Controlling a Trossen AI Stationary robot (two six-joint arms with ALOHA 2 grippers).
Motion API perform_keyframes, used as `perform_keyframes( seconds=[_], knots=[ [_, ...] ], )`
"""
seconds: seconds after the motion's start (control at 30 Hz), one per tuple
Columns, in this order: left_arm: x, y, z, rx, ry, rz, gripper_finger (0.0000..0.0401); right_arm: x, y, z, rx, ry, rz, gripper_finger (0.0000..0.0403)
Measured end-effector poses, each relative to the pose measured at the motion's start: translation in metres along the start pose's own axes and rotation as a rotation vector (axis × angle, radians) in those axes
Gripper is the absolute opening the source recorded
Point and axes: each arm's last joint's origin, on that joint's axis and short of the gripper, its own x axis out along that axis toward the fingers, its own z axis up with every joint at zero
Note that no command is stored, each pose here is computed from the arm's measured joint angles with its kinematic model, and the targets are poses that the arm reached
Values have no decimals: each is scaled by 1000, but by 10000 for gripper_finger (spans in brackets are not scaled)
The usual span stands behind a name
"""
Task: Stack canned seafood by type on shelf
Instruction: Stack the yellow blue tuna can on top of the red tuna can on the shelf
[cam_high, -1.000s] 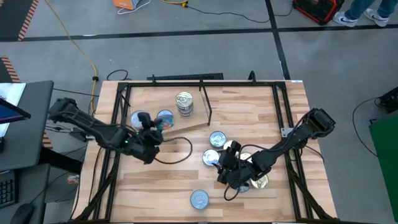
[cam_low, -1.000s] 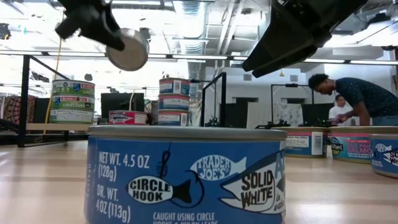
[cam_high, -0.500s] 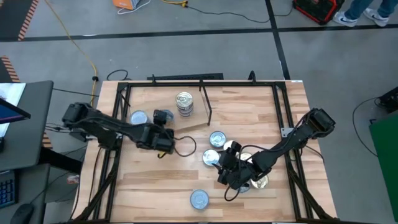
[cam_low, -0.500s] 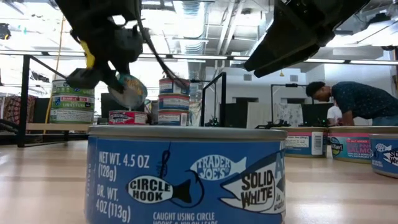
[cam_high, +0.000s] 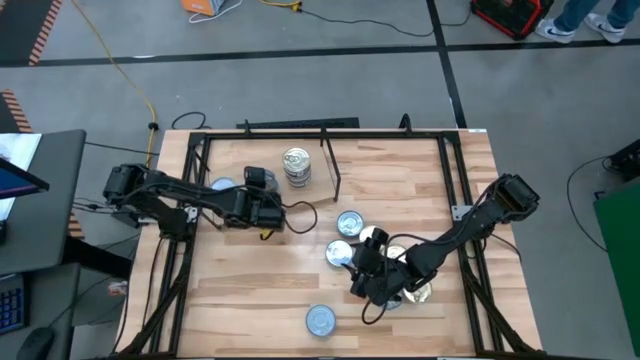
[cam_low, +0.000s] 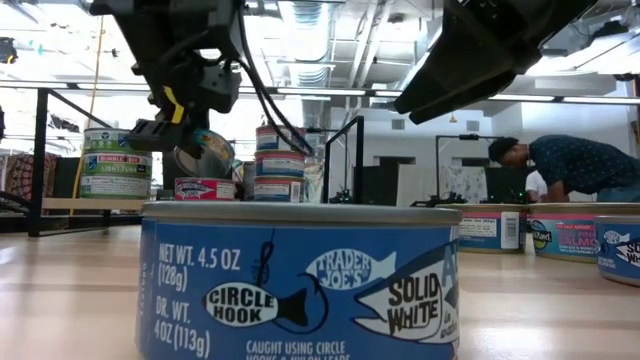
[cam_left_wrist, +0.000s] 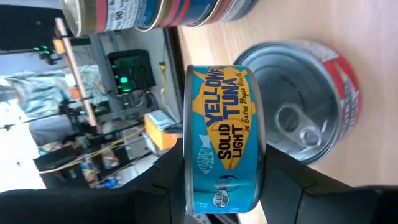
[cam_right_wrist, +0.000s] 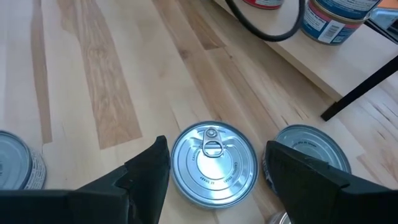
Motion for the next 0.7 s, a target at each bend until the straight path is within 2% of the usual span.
perform_keyframes(
  seconds=[0.37, 0.57, 0.7],
  knots=[
    [0, -1, 3, -46, -27, -44, 156, 0, 0, 0, 0, 1, 0, 291],
    [0, -3, 4, -104, -33, -138, 217, 0, 0, 0, 1, 1, 0, 291],
    [-1, -6, 4, -170, -34, -256, 260, 0, 0, 0, 2, 1, 0, 291]
  ],
)
